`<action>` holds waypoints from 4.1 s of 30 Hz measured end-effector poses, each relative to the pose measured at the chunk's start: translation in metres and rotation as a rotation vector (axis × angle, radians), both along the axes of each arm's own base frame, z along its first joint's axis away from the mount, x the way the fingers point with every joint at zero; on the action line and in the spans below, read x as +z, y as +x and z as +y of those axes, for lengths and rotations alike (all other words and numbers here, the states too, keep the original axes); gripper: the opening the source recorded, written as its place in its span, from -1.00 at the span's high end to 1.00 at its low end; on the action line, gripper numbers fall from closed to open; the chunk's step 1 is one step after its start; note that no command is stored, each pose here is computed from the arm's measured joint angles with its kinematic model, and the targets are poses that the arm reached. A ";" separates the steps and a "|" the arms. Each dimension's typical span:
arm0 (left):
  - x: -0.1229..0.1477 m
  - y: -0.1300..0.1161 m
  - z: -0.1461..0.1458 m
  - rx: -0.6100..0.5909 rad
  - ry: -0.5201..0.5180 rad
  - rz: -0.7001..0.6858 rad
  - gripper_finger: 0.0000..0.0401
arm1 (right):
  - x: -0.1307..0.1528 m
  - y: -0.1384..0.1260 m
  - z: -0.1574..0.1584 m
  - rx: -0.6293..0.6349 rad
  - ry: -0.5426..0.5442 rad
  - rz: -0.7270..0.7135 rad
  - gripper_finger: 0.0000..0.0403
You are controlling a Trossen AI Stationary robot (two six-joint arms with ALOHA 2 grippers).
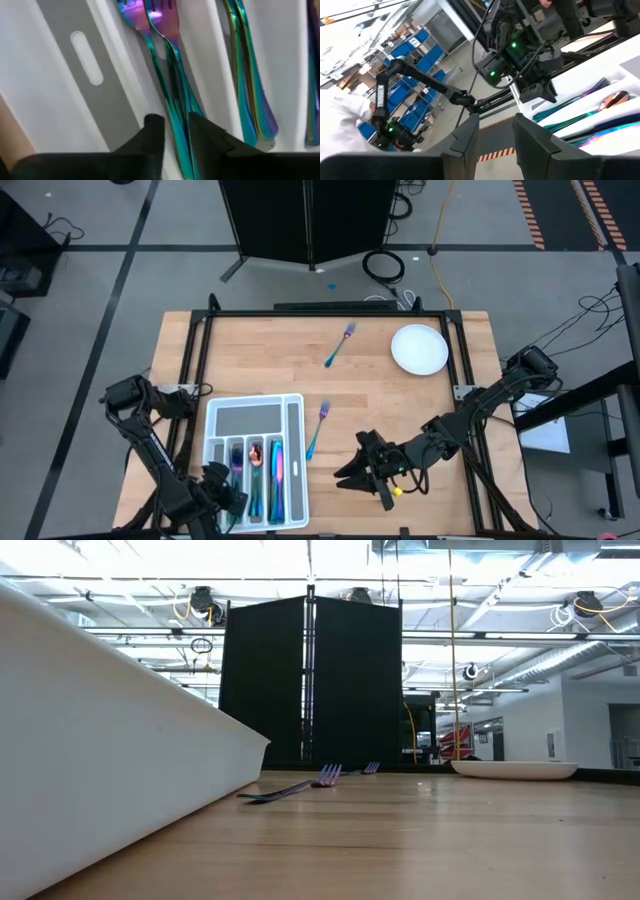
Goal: Sort silverware
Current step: Put the bottom right iridescent fork into the cutlery tray, then put the bottom iridescent fork into the cutlery tray
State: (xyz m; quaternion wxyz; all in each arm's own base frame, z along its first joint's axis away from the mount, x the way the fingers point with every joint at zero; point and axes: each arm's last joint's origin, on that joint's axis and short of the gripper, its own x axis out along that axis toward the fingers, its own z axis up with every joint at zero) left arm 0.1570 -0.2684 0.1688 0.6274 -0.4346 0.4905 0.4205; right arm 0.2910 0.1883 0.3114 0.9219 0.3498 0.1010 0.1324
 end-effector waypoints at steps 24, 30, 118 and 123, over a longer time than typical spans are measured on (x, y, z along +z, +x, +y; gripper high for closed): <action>0.098 0.030 0.084 -0.549 0.352 -0.280 0.23 | -0.010 0.001 -0.004 -0.006 -0.018 0.103 0.48; 0.118 0.074 0.133 -0.590 0.412 -0.354 0.23 | -0.024 -0.002 -0.006 -0.033 0.001 0.265 0.48; 0.329 0.013 0.334 -0.383 0.647 -0.435 0.23 | -0.100 0.062 -0.129 -0.553 0.279 0.751 0.48; 0.330 -0.027 0.315 -0.350 0.660 -0.453 0.23 | -0.111 0.093 -0.127 -0.577 0.281 0.790 0.48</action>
